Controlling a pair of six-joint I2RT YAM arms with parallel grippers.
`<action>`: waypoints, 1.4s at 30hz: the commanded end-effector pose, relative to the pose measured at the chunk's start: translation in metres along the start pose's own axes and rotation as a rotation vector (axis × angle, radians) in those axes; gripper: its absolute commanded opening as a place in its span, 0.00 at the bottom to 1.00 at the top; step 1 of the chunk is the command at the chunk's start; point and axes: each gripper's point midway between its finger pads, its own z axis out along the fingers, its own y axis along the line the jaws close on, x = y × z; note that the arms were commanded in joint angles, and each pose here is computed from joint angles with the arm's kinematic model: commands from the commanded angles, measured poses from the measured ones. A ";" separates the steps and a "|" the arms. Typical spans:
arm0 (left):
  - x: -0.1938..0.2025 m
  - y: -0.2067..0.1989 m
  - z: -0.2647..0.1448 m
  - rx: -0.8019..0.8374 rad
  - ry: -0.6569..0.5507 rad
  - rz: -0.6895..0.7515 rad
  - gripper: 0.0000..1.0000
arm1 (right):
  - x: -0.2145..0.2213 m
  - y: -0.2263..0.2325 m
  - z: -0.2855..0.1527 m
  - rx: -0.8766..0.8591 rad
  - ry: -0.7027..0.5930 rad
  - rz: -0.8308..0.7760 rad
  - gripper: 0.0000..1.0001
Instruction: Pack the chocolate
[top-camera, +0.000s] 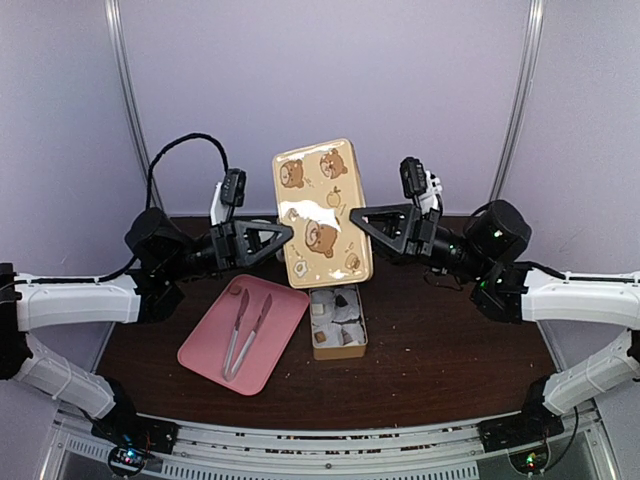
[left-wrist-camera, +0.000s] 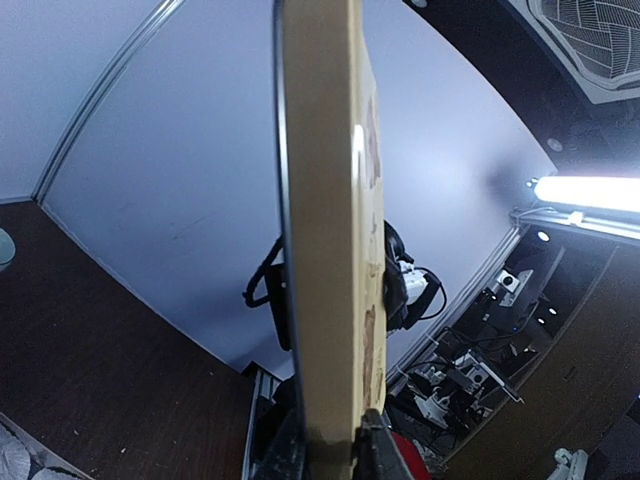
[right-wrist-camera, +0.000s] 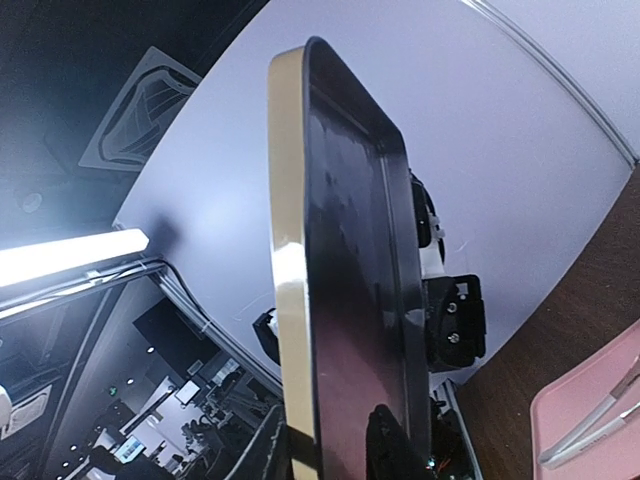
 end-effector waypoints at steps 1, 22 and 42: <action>0.001 0.009 -0.002 -0.040 -0.007 -0.011 0.02 | 0.001 -0.033 -0.020 0.128 -0.013 -0.037 0.29; 0.093 0.153 -0.010 -0.367 0.103 -0.259 0.05 | 0.049 -0.196 -0.101 0.866 0.183 -0.202 0.36; 0.148 0.222 -0.023 -0.514 0.136 -0.398 0.14 | 0.084 -0.280 -0.119 0.921 0.253 -0.085 0.38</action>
